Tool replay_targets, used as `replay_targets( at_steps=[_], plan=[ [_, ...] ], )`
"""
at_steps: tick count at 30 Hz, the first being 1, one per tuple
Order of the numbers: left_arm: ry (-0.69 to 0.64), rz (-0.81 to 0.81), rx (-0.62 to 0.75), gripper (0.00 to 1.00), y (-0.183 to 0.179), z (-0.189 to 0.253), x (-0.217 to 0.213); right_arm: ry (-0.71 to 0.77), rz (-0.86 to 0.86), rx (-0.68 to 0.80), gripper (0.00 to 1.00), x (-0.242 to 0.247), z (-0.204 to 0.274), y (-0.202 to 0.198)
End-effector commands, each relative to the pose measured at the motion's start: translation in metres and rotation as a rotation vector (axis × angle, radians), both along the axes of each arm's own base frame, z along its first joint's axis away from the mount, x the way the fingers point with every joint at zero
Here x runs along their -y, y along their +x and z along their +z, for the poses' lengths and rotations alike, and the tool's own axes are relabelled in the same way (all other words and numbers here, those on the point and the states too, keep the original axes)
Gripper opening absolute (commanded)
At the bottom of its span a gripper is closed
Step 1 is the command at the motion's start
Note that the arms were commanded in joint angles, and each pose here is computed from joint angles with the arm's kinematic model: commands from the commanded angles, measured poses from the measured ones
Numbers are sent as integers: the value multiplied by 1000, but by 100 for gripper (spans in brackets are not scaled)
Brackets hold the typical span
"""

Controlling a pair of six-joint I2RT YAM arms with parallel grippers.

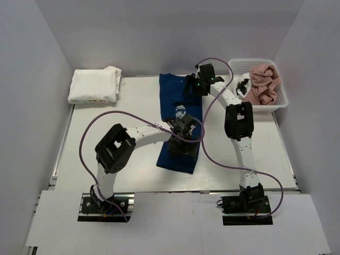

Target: Fold and stack the t-shirts

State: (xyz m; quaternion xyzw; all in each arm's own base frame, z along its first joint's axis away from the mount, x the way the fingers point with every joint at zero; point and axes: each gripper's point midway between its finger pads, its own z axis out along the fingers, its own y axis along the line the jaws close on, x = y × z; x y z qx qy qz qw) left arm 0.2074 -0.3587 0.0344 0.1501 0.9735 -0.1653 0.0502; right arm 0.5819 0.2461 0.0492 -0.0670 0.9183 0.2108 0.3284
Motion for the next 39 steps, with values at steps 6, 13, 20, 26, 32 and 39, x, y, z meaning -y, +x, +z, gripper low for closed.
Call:
replay_targets(
  at_steps=[6, 13, 20, 26, 32, 39],
  plan=[
    [-86, 148, 274, 100, 2, 69, -46, -6, 175, 240, 90, -8, 140, -61],
    [-3, 426, 297, 100, -25, 47, -139, -9, -71, 111, 90, 43, 114, -181],
    [-6, 429, 287, 100, -12, 27, -136, 53, -20, -167, 90, 56, 46, -325],
    [12, 426, 226, 97, 1, 0, -128, 163, 73, -390, 90, 40, 6, -414],
    [-20, 421, 202, 85, -1, -17, -127, 129, 108, -447, 90, 31, -4, -424],
    [-22, 378, 146, 41, -9, -30, -120, 140, 146, -514, 81, 17, -17, -437]
  ],
)
